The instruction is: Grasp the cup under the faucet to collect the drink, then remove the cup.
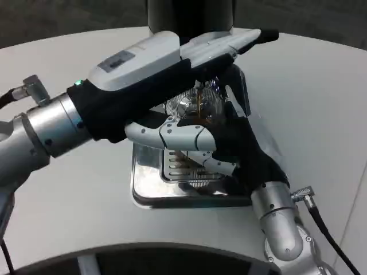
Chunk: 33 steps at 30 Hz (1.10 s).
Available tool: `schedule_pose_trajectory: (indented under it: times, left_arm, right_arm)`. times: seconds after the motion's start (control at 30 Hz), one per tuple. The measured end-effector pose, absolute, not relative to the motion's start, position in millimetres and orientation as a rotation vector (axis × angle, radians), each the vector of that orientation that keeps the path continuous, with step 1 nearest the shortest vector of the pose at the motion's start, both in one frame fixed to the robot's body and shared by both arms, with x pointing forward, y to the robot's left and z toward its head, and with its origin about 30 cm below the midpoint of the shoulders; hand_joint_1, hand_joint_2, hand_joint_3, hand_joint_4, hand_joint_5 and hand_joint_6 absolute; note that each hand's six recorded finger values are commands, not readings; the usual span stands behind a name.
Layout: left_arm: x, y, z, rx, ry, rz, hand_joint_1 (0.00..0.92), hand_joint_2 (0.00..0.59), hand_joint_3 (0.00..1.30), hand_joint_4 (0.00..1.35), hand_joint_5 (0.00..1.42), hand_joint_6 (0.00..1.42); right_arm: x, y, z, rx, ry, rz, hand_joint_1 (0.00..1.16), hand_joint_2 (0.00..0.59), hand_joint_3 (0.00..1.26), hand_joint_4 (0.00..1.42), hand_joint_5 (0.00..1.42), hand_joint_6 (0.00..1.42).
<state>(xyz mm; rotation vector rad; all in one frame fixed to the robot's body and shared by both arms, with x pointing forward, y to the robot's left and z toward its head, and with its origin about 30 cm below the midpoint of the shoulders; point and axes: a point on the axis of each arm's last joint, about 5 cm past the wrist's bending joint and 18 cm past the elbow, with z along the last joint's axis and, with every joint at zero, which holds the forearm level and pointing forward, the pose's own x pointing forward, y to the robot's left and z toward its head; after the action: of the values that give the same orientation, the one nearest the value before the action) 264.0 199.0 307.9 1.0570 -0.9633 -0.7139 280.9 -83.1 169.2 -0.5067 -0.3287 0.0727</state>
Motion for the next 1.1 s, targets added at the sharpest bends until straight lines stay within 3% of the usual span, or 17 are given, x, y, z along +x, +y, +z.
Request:
schedule_pose_trajectory:
  times: [0.27, 0.47, 0.77, 0.97, 1.1]
  left_arm:
    - [266.3, 202.7, 306.3, 1.020, -0.958, -0.695, 0.000, 0.188, 0.00, 0.00, 0.03, 0.02]
    - [265.6, 211.1, 298.9, 0.838, -1.038, -0.569, 0.000, 0.197, 0.00, 0.00, 0.03, 0.01]
    - [261.5, 223.9, 291.6, 0.734, -1.058, -0.450, 0.000, 0.206, 0.00, 0.00, 0.03, 0.01]
    - [259.2, 231.7, 286.0, 0.707, -1.024, -0.419, 0.000, 0.208, 0.00, 0.00, 0.03, 0.01]
    - [257.7, 235.1, 284.2, 0.684, -1.008, -0.405, 0.000, 0.209, 0.00, 0.00, 0.03, 0.01]
  right_arm:
    - [283.4, -80.7, 168.7, -0.495, -0.341, 0.074, 0.70, 0.187, 0.00, 0.00, 0.00, 0.10]
    - [284.4, -79.8, 168.9, -0.488, -0.351, 0.083, 0.70, 0.187, 0.00, 0.00, 0.00, 0.12]
    - [286.1, -78.2, 164.8, -0.474, -0.368, 0.107, 0.77, 0.185, 0.00, 0.06, 0.07, 0.20]
    - [289.0, -75.2, 164.3, -0.476, -0.383, 0.118, 0.88, 0.184, 0.13, 0.27, 0.24, 0.34]
    - [290.6, -71.8, 164.1, -0.468, -0.394, 0.104, 0.95, 0.196, 0.27, 0.45, 0.42, 0.58]
